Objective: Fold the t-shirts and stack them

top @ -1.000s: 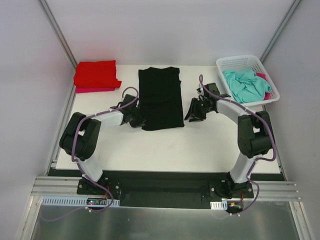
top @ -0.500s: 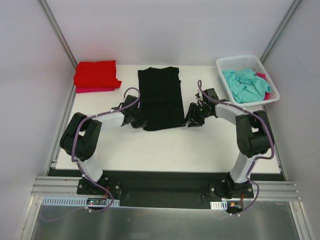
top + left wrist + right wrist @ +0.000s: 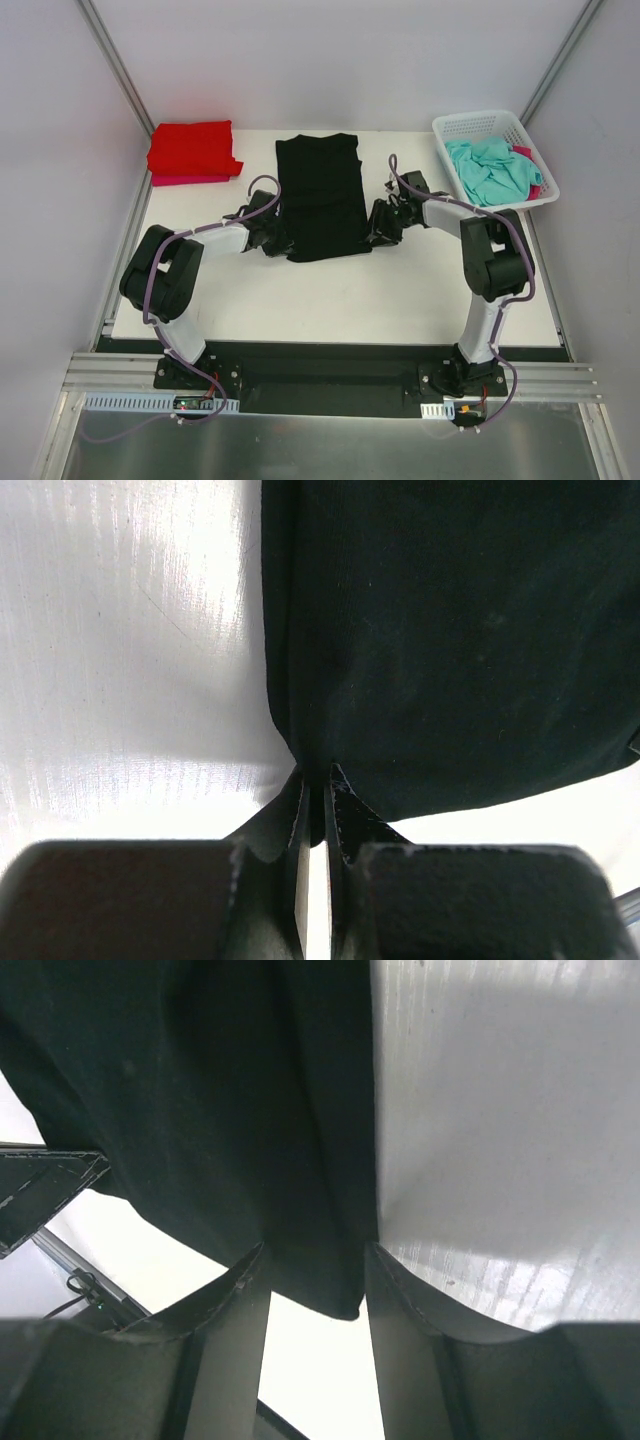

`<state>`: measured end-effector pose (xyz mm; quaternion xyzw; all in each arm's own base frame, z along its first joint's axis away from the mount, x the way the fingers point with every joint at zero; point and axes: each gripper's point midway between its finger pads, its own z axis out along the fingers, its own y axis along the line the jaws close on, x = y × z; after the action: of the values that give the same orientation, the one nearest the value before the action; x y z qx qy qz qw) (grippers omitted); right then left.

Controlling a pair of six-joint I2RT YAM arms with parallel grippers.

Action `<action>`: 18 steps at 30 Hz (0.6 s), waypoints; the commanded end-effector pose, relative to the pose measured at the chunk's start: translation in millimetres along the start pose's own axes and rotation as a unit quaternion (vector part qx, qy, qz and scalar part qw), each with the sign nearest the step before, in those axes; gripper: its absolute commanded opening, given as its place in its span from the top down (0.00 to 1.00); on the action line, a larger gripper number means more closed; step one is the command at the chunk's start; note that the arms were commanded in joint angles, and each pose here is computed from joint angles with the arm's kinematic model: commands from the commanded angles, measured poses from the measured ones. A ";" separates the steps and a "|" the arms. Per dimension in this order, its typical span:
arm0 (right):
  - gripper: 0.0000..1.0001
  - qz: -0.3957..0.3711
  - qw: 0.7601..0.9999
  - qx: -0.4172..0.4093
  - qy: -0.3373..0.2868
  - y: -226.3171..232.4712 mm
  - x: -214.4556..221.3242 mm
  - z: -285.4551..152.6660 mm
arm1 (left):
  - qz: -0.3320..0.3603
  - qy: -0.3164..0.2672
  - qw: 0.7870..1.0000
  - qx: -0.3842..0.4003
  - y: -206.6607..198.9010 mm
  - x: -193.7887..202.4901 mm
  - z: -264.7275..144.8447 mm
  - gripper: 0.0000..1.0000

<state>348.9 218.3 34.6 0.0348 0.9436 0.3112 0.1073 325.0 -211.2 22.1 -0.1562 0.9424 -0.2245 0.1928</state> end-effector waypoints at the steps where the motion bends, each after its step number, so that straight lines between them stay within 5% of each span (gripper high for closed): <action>1: 0.55 -0.004 1.000 -0.024 -0.002 18.0 -4.7 6.7 | -0.002 0.009 1.000 0.001 -4.5 3.2 -2.2 1.00; 9: 0.62 0.006 1.000 -0.021 0.008 16.5 14.4 12.0 | -0.008 0.012 1.000 -0.001 -4.5 3.9 0.1 1.00; 14: 0.99 0.005 1.000 -0.021 0.004 18.2 20.4 7.2 | -0.008 0.015 1.000 0.001 -4.2 7.1 -0.8 1.00; 18: 0.99 -0.004 1.000 -0.013 0.005 19.1 27.9 -7.2 | -0.006 0.017 1.000 0.003 -0.8 13.3 -7.2 1.00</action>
<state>334.5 234.0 23.1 0.0431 0.9410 0.3216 0.0963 324.4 -211.9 22.3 -0.1573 0.9422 -0.2260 0.1907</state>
